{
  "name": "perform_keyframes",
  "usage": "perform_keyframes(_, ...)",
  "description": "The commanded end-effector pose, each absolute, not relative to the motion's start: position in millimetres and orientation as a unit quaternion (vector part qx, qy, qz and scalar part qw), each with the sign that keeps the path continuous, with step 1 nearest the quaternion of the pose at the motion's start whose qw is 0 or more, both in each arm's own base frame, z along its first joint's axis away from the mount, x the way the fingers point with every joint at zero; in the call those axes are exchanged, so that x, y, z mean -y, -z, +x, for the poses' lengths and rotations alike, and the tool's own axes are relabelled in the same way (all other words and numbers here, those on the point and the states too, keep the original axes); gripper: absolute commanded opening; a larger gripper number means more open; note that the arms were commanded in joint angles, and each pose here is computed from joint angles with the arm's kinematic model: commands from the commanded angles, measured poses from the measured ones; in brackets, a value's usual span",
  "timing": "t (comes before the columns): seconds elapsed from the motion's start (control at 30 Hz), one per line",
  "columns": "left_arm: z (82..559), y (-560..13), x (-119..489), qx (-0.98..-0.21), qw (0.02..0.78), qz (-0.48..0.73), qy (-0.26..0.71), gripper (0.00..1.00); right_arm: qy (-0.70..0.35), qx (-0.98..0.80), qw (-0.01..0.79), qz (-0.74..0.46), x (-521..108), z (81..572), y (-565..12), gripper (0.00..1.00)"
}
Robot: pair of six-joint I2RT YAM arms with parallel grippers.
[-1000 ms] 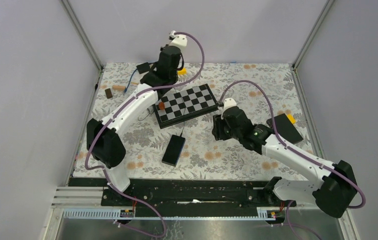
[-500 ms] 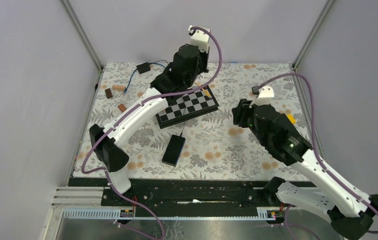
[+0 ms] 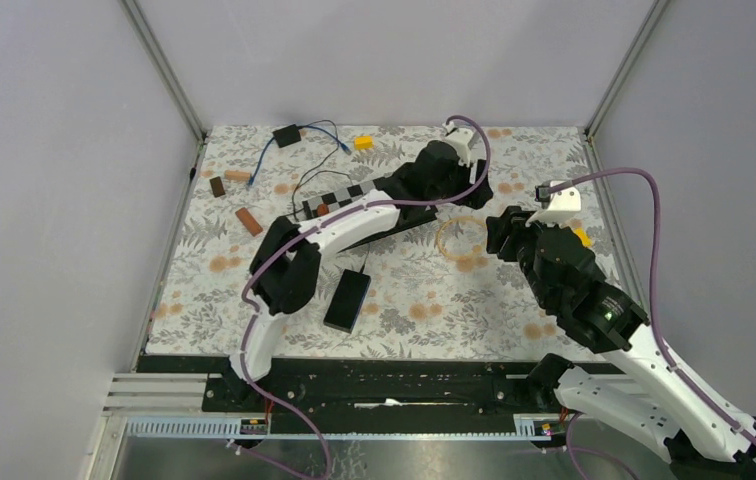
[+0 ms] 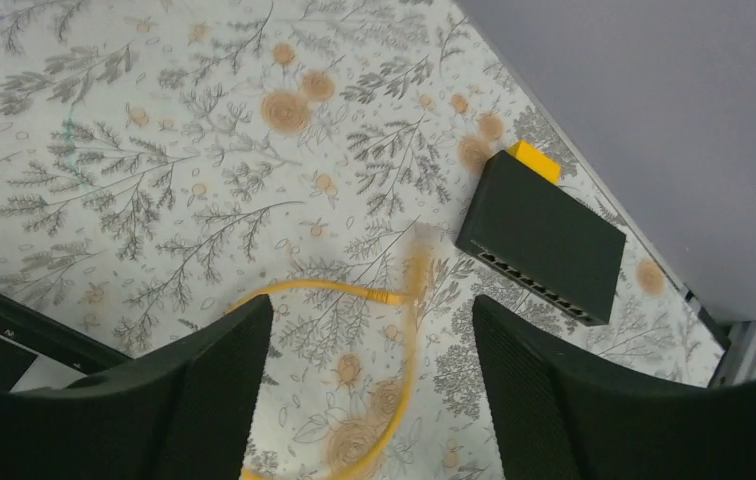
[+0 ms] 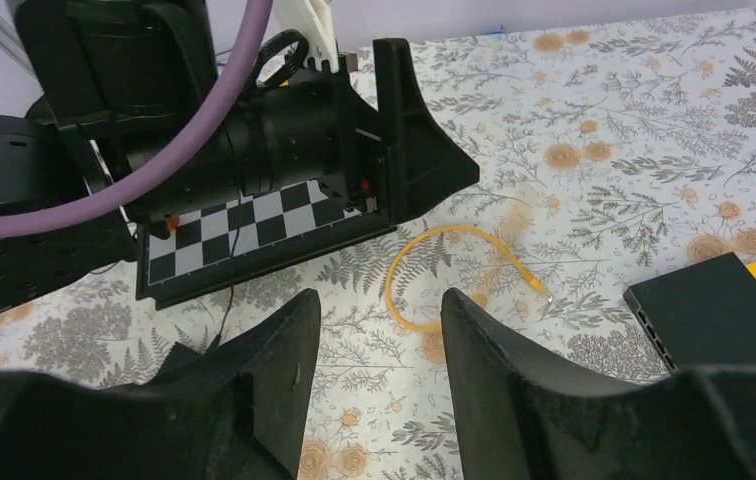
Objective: Insert the plug into the switch port
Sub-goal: Place the connector at the center of the board.
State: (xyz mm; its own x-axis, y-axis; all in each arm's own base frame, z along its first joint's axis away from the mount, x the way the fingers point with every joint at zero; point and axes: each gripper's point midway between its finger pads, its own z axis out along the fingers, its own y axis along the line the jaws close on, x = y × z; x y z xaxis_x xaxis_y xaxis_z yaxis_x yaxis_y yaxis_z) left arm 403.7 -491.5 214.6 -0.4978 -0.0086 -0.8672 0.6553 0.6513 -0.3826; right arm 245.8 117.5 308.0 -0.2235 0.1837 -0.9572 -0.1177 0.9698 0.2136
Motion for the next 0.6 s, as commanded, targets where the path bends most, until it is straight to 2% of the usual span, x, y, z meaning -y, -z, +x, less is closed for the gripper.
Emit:
perform_keyframes(0.0, 433.5, -274.4, 471.7, -0.757, 0.507, 0.173, 0.375, 0.86, -0.117, -0.775, 0.621, 0.027, -118.9, 250.1, -302.8, 0.55)
perform_keyframes(0.1, 468.8, -274.8, 422.2, -0.777, 0.517, 0.131, 0.335, 0.92, -0.116, -0.78, 0.614, 0.015, -123.2, 251.1, -296.8, 0.56)
perform_keyframes(0.3, 513.9, -269.3, 287.2, -0.809, 0.537, 0.029, 0.238, 0.94, -0.112, -0.792, 0.6, -0.001, -130.5, 254.0, -285.1, 0.58)
perform_keyframes(0.57, 527.4, -204.0, 131.6, -0.849, 0.512, -0.081, 0.103, 0.93, -0.126, -0.812, 0.568, -0.04, -153.6, 257.4, -266.2, 0.59)
